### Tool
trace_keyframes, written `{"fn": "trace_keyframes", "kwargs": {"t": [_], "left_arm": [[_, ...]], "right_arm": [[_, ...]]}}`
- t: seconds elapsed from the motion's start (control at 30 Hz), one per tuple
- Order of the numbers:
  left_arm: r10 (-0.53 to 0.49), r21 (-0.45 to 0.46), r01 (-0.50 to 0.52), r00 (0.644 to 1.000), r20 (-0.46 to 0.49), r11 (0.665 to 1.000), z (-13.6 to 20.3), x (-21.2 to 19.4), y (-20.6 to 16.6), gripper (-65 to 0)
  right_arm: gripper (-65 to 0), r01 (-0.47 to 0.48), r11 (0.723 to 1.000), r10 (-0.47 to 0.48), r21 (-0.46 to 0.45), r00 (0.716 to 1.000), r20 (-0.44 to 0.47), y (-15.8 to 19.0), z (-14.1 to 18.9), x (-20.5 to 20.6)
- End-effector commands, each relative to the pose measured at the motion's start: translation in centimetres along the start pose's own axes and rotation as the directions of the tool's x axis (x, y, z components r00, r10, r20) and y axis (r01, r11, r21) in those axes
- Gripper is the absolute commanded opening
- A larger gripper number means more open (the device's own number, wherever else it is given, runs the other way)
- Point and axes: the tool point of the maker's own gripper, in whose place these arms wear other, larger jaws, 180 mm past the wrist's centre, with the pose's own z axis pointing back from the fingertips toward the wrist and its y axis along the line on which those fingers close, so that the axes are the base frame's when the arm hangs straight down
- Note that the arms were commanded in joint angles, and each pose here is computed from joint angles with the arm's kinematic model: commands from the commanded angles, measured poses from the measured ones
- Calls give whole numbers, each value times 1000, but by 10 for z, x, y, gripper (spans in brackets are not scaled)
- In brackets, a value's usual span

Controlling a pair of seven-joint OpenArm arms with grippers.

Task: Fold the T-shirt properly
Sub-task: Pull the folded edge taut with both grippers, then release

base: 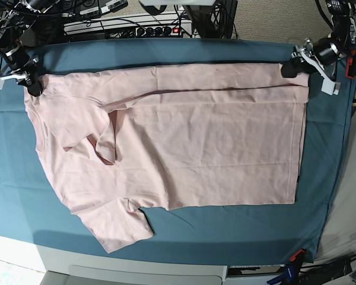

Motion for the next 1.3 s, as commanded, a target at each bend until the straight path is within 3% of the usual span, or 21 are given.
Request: {"fn": "trace_keyframes", "kwargs": {"t": [0.0,0.13,0.3,0.77,1.27], "left_arm": [[-8,24,9,1000,-24,1000,5,-3,5,-575],[-8,36,8,1000,-4,999,9,2,9,-650],[-33,40,34,999,-5,999,15,1,7,-650],[-64,47,67,996,-62,997,28,-18,-1,-650],[-61,100,69,995,-81,993,39,-21,13,-650]], "right_arm": [[-650,-4,1000,4,14,1000,-2,3,1,3],[-650,-31,999,31,28,1000,-5,6,1,2],[-650,-48,997,49,53,998,-25,8,6,-4],[-650,-243,969,239,-36,967,-89,5,56,-12],[-650,-274,958,260,-86,955,-142,-7,65,-20]]}}
